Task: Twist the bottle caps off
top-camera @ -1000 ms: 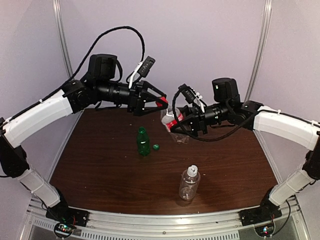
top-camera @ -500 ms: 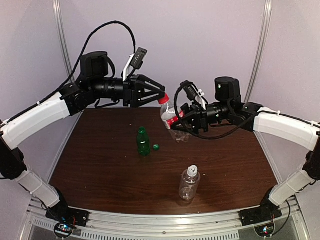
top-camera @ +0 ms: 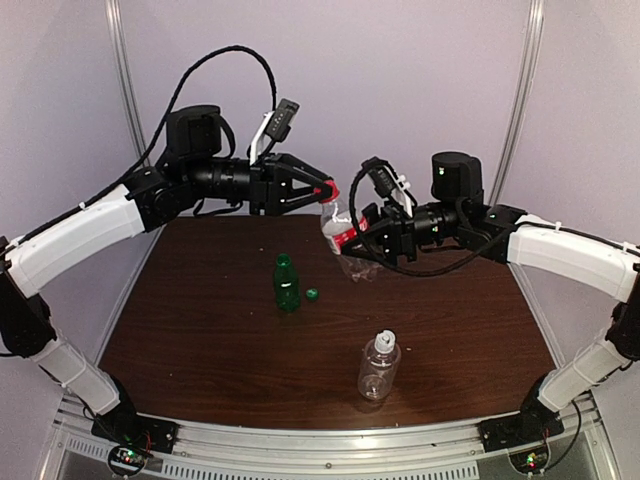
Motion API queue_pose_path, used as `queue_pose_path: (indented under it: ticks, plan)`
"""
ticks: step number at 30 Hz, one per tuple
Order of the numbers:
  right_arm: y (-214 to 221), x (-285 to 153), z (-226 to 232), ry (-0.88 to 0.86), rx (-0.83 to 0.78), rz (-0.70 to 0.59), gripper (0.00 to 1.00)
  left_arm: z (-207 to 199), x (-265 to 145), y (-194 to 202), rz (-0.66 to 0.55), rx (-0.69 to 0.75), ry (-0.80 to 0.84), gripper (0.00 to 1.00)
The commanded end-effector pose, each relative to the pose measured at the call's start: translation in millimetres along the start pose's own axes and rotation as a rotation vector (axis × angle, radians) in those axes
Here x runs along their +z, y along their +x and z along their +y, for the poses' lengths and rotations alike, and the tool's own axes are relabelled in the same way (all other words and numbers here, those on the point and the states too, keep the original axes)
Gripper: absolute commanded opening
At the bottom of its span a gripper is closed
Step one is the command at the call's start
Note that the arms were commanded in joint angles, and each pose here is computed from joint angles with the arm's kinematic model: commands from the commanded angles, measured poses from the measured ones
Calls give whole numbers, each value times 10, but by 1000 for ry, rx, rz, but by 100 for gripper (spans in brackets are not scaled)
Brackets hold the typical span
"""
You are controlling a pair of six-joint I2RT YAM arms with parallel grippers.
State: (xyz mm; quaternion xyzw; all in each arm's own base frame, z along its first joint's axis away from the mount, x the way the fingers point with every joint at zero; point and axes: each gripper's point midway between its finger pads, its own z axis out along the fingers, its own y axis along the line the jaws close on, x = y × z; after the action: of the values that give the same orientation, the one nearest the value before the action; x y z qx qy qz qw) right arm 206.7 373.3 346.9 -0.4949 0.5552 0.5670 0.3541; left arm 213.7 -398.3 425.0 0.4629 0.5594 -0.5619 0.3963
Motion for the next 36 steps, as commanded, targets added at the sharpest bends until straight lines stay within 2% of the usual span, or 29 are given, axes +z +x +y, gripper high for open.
queue_pose_path:
  ticks: [1,5,12,20,23,25,28,33,36]
  plan:
    - [-126,-23,95,-11,-39,-28,45,-4,27,-66,-24,25,31,44]
    - [-126,-30,-20,60,-33,-23,44,32,40,-84,-28,9,18,28]
    - [-135,-173,-389,332,-76,-1,43,215,-29,-239,-81,-46,-132,0]
    - [-113,-400,-829,626,-146,25,40,714,-241,-318,-208,-261,-465,0]
    - [-79,-502,-994,745,-172,26,40,853,-287,-319,-250,-287,-579,0]
    - [-60,-543,-1064,796,-185,31,39,899,-277,-296,-250,-292,-613,3]
    - [-38,-552,-1095,814,-190,40,39,905,-205,-286,-239,-280,-587,15]
    - [32,-405,-942,685,-190,61,42,727,-155,-370,-234,-149,-489,43]
    - [78,-318,-801,586,-187,76,42,571,-194,-463,-235,-57,-406,56]
